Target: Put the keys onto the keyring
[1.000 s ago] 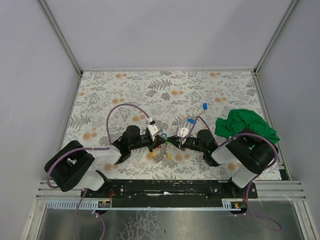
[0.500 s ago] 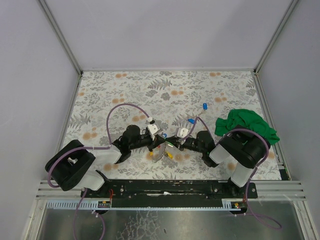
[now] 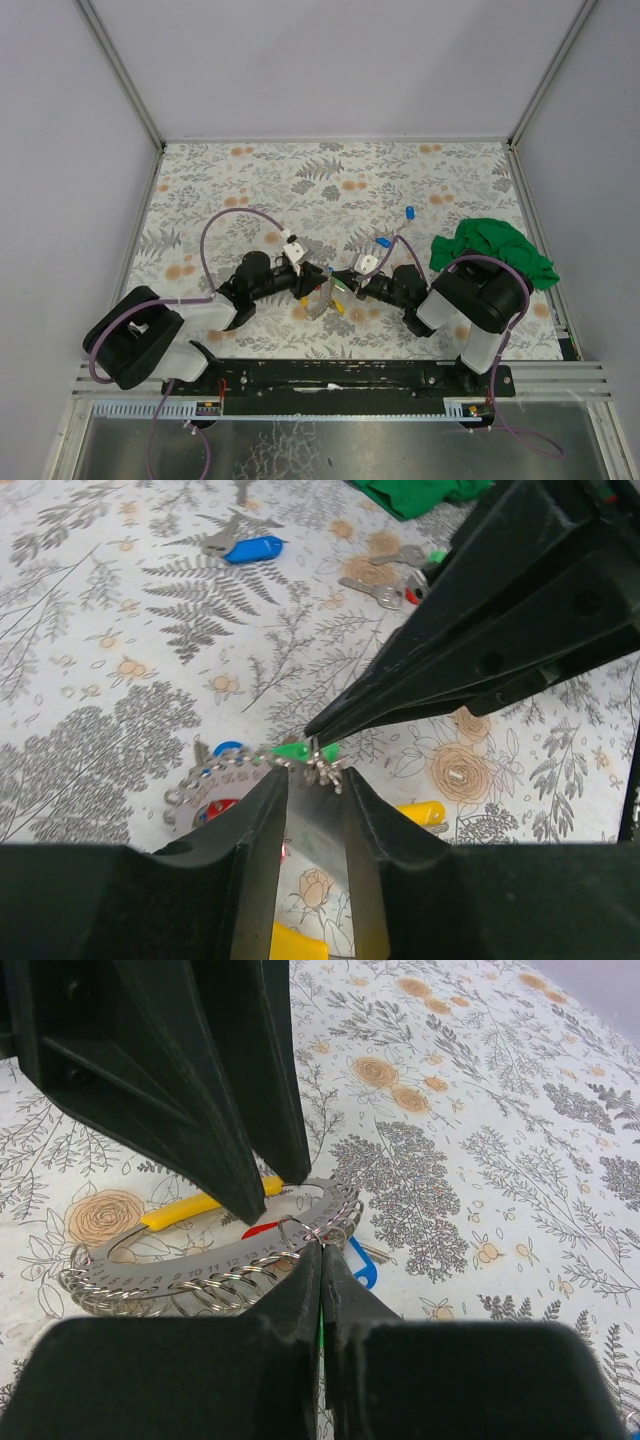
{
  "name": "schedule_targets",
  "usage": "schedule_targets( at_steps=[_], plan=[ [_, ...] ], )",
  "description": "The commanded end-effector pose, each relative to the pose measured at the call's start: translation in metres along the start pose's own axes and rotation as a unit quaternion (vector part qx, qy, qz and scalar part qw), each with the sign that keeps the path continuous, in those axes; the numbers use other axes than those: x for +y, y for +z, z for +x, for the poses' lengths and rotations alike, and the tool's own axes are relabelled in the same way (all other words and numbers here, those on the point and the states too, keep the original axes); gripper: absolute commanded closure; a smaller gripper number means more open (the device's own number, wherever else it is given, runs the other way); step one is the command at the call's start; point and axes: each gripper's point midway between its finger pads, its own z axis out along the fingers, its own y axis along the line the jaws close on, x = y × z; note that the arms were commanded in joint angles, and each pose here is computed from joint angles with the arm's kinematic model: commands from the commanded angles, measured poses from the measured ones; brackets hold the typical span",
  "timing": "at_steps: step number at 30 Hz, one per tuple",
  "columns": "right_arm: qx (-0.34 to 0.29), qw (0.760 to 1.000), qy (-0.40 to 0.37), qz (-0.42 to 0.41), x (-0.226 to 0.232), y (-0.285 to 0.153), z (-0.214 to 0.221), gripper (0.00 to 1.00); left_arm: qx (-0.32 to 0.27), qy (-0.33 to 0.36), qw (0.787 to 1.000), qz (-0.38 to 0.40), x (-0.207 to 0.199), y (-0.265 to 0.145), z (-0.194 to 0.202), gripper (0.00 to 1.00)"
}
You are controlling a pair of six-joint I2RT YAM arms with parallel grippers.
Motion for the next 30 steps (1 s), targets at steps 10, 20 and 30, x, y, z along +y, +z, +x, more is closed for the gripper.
schedule_targets(
  at_steps=[10,20,30],
  plan=[
    [-0.086,0.996,-0.014,0.023,-0.012,0.006,-0.048,1.0,-0.064,-0.018,0.998,-0.01,0.007,-0.009,-0.022,0.68],
    [-0.032,0.999,0.038,0.015,-0.002,0.004,-0.025,1.0,-0.034,-0.107,0.992,-0.066,0.025,-0.004,-0.001,0.69],
    [0.07,0.995,0.053,0.042,0.004,-0.005,0.018,0.95,0.013,-0.177,0.977,-0.117,0.037,-0.005,0.027,0.71]
  ],
)
